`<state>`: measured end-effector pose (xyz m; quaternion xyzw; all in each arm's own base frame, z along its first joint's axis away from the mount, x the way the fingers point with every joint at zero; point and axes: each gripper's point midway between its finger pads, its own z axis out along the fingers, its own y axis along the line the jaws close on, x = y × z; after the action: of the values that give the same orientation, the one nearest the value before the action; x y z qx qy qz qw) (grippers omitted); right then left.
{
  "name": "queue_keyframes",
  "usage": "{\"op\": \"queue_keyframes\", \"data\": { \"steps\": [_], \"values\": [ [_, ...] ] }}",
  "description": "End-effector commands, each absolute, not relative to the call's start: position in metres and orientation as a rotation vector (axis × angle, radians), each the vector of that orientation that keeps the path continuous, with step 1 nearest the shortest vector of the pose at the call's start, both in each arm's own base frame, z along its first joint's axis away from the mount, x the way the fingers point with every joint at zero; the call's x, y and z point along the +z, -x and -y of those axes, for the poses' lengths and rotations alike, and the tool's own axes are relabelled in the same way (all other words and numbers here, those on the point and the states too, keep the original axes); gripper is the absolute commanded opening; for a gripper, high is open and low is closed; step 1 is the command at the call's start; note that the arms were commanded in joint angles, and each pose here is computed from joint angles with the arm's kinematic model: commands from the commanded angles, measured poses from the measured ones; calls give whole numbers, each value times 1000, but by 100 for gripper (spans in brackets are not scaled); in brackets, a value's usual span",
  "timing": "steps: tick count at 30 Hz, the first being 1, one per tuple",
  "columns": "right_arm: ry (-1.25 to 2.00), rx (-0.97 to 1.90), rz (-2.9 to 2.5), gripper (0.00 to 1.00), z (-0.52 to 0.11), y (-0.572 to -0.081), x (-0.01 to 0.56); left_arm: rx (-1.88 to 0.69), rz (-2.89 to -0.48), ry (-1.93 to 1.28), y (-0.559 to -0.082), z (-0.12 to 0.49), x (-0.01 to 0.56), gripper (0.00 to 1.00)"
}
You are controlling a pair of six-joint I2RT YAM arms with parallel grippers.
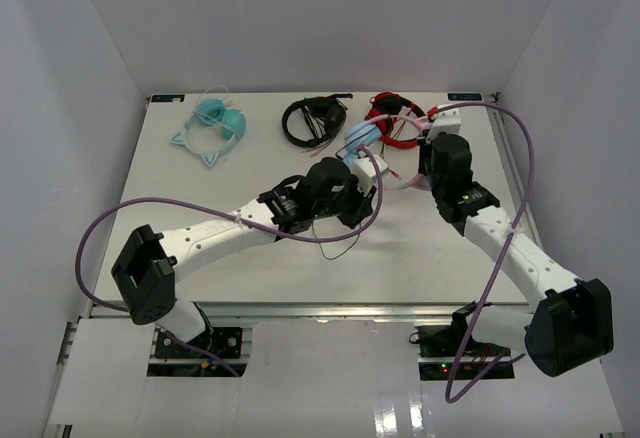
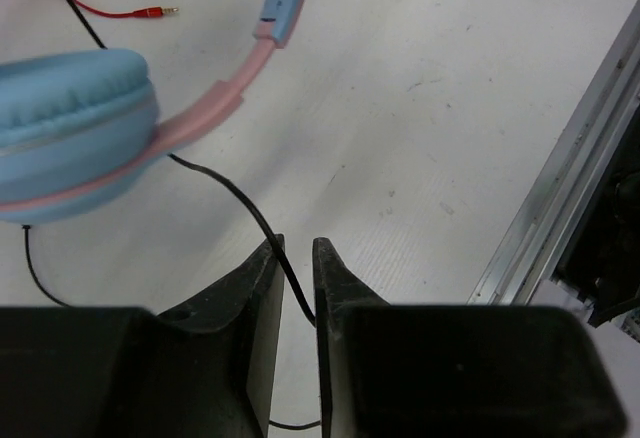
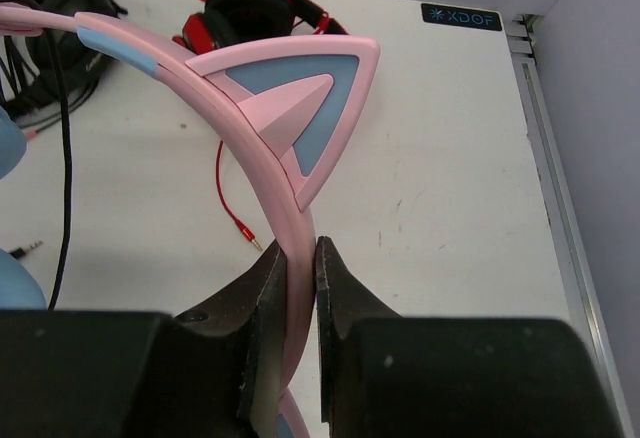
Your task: Wrap the headphones
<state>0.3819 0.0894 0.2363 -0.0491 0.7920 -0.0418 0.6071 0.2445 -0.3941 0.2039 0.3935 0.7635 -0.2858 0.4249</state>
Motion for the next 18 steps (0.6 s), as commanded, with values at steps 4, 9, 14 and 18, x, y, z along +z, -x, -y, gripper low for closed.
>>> {"op": "queue_keyframes", "data": {
  "steps": [4,9,14,18],
  "values": [
    [217,-207,-1702,8,-97,-393,252,-443,-1889,-1077,-262,368,213,23],
    [560,-63,-1752,8,-141,-378,226,-245,-1836,-1139,-286,358,217,23],
    [752,54,-1775,8,-165,-361,209,-55,-1762,-1223,-311,357,222,24],
    [848,230,-1832,8,-188,-342,190,54,-1654,-1278,-327,360,226,24]
  ]
}}
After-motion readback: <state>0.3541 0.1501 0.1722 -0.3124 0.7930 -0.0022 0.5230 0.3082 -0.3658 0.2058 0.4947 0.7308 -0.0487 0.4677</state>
